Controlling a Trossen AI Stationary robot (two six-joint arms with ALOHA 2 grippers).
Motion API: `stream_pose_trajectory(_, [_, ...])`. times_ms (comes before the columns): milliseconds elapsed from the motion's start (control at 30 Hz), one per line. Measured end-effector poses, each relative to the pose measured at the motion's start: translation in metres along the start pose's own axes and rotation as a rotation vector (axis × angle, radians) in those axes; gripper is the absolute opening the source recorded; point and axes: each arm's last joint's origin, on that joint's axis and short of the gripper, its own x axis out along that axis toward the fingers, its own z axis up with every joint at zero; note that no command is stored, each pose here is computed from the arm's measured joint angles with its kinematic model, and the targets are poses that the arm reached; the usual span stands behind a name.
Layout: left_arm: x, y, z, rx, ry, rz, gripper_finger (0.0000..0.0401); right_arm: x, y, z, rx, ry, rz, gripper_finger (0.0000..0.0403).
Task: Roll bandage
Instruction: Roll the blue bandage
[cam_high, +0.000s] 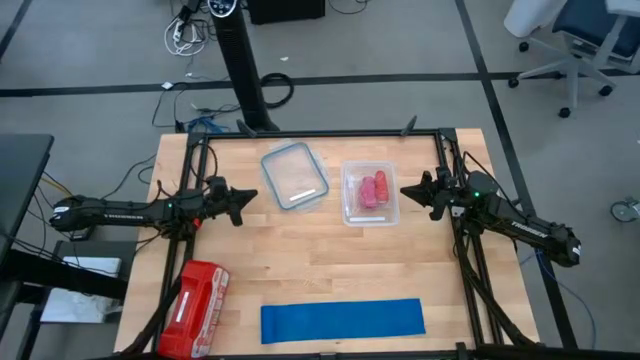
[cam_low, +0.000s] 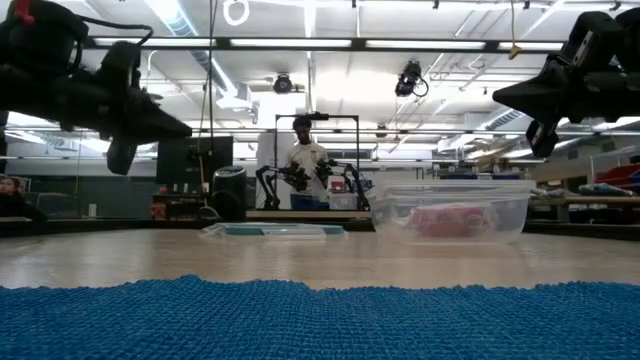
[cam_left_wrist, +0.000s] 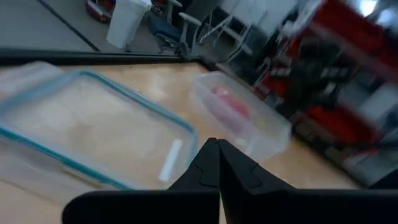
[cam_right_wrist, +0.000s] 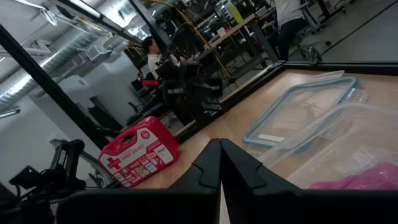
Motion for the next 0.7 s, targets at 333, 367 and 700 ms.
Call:
stream_pose_trajectory(333, [-0.001,-0.008,0.013,-0.256,-0.148,-0.059,0.0001,0.000,0.000,0.000,0.000,0.000,0.000,0.0008])
stream_pose_trajectory(367, [-0.001,-0.008,0.015,-0.288,-0.166,-0.069,0.0001,0.000,0.000,0.000,0.000,0.000,0.000,0.0009])
stream_pose_trajectory(700, [-0.004,-0.021,0.033,-0.467,-0.248,-0.163,0.0001,0.000,0.000,0.000,0.000,0.000,0.000,0.0008])
